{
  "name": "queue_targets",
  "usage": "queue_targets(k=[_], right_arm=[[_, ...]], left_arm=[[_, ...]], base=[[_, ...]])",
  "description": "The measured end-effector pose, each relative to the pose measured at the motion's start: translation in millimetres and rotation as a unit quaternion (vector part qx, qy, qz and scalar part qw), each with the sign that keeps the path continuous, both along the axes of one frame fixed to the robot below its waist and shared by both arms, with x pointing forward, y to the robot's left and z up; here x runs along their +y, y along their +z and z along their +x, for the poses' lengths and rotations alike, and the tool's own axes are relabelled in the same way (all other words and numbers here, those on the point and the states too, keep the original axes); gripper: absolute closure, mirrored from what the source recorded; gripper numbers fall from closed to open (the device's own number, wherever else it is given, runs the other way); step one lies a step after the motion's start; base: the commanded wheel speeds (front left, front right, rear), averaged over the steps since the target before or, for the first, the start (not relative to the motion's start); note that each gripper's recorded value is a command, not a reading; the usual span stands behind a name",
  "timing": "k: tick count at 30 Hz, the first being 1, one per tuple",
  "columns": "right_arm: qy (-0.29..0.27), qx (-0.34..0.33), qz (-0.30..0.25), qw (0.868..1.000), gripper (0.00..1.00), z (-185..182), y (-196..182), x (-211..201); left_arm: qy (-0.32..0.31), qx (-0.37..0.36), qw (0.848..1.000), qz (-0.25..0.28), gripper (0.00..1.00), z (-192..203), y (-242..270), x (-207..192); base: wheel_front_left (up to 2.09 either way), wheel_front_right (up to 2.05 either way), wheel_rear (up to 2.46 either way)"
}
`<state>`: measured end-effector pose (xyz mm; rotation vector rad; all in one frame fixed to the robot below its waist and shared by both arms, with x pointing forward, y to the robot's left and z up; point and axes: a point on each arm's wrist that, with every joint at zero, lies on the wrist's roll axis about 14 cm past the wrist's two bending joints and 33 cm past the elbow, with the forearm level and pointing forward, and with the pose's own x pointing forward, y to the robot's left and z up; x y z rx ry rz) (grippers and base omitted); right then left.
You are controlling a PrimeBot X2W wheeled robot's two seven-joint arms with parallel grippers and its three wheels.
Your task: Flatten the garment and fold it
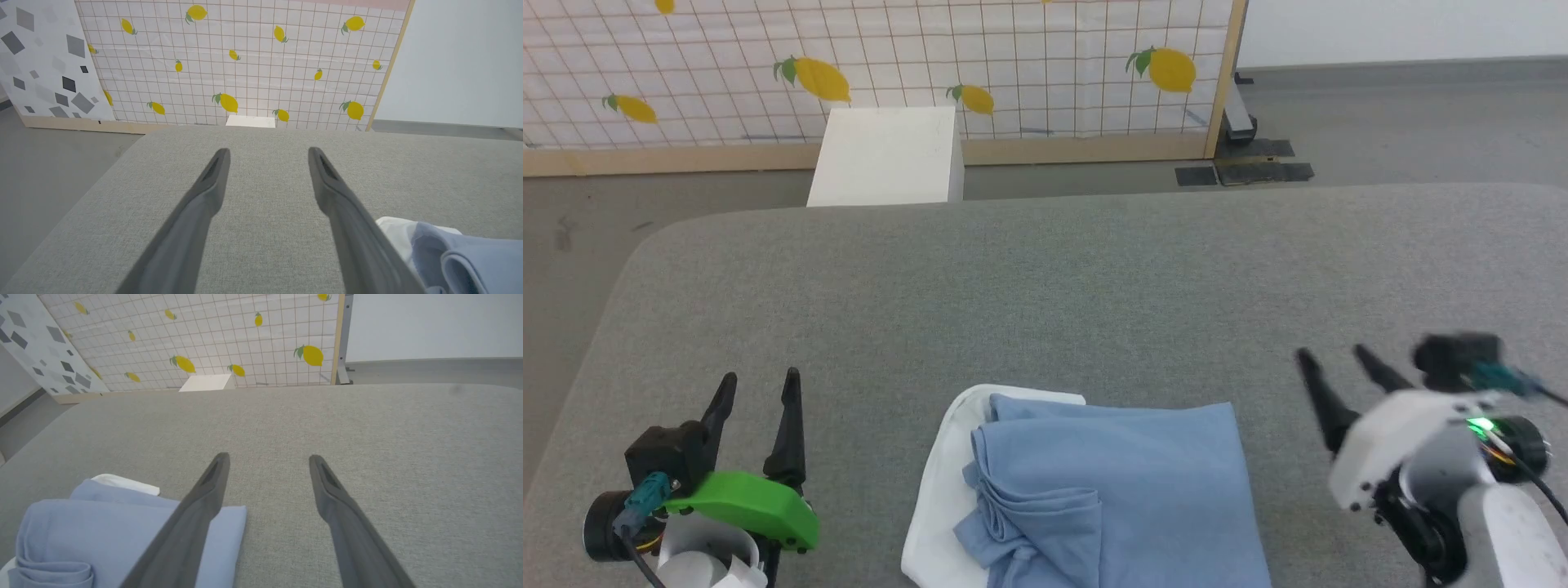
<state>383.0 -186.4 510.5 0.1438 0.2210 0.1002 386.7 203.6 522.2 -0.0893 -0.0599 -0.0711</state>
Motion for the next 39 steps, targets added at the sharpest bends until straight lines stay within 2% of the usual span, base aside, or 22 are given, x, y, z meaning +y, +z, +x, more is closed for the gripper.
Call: queue_targets(k=[3,5,9,12,18,21,27,28,29,30,32,39], right_arm=[[0.058,0.115,-0.013,0.992,0.0,0,-24,26],[0.095,0.203,-0.038,0.974,0.0,-9,-47,40],[0.124,0.32,-0.081,0.936,0.0,-27,-80,41],[0.142,0.36,-0.093,0.917,0.0,-33,-95,50],[0.177,0.403,-0.104,0.892,0.0,-40,-123,75],[0.189,0.417,-0.109,0.883,0.0,-43,-134,83],[0.199,0.43,-0.117,0.873,0.0,-43,-144,87],[0.197,0.432,-0.116,0.872,0.03,-43,-145,86],[0.196,0.433,-0.116,0.872,0.65,-43,-145,86],[0.195,0.433,-0.115,0.873,1.0,-43,-144,85],[0.195,0.431,-0.112,0.874,1.0,-43,-144,86],[0.196,0.395,-0.11,0.891,1.0,-36,-128,86]], left_arm=[[0.003,0.004,1.0,-0.004,0.0,1,-3,2],[0.006,0.007,1.0,-0.004,0.0,2,-5,5],[0.015,0.017,1.0,-0.007,0.0,3,-12,12],[0.02,0.025,0.999,-0.006,0.0,5,-17,17],[0.029,0.041,0.999,-0.004,0.0,9,-29,27],[0.033,0.047,0.998,-0.004,0.0,10,-33,32],[0.039,0.051,0.998,-0.004,0.0,9,-36,37],[0.039,0.052,0.998,-0.004,0.0,8,-37,38],[0.039,0.053,0.998,-0.003,0.0,8,-37,38],[0.039,0.053,0.998,-0.003,0.0,7,-37,37],[0.036,0.053,0.998,-0.004,0.0,7,-37,36],[0.029,0.044,0.999,-0.007,0.0,4,-31,30]], base=[[0.0,0.0,0.0],[0.0,0.0,0.0],[0.0,0.0,0.0],[0.0,0.0,0.0],[0.0,0.0,0.0],[0.0,0.0,0.0],[0.0,0.0,0.0],[0.0,0.0,0.0],[0.0,0.0,0.0],[0.0,0.0,0.0],[0.0,0.0,0.0],[0.0,0.0,0.0]])
